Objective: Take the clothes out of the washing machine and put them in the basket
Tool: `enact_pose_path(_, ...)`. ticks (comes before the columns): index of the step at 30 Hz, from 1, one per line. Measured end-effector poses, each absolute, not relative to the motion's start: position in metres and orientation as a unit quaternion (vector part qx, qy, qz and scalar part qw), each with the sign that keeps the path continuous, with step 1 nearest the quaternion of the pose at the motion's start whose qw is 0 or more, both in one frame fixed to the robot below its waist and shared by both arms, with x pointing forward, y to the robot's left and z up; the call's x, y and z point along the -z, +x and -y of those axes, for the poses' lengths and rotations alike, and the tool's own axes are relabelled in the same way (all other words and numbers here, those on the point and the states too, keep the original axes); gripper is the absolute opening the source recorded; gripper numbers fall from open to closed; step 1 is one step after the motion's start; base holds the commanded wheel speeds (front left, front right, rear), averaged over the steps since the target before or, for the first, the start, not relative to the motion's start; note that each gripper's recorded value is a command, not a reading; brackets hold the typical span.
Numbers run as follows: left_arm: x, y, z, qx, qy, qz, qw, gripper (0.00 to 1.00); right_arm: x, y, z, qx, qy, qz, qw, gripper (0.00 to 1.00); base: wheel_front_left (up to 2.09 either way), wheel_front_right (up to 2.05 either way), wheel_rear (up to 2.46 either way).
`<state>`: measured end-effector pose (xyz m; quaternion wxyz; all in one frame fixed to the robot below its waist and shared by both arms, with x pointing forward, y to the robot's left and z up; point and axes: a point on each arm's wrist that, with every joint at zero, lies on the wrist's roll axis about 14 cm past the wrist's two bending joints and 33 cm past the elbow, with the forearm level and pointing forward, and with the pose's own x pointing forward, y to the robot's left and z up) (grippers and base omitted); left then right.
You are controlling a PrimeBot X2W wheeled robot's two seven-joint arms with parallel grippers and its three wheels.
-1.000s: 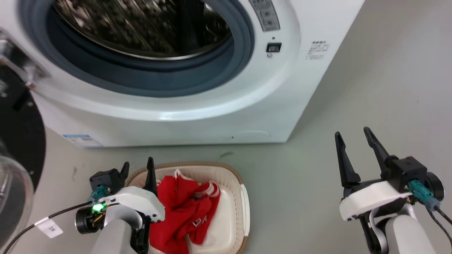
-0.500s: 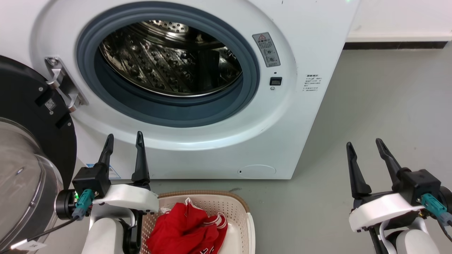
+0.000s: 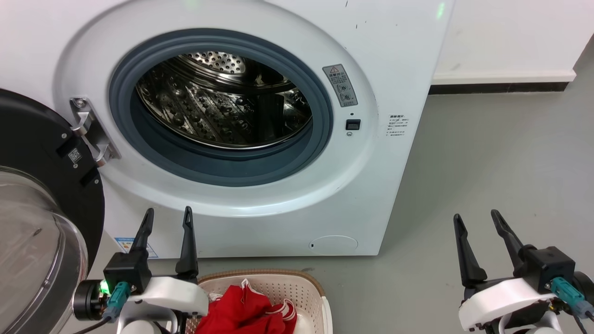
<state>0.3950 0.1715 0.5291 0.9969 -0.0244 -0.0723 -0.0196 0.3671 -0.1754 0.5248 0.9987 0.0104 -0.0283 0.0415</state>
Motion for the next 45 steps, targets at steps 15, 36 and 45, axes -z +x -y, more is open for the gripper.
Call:
enact_pose_path(15,-0.52,0.391,-0.169,0.025,-0.025,0.058,0.998,1.0,-0.529,0.362,0.177,-0.04,0.009,0.032,0.999,1.0,0.0,0.0,0.0)
enact_pose_path(36,-0.493,0.385,-0.176,0.01,-0.055,0.007,0.998,0.0,-0.509,0.355,0.18,-0.032,0.05,0.002,0.998,0.0,0.0,0.0,0.0)
enact_pose_path(45,-0.489,0.385,-0.182,-0.007,-0.146,-0.008,0.989,0.0,-0.503,0.356,0.184,-0.02,0.142,-0.007,0.99,0.0,0.0,0.0,0.0)
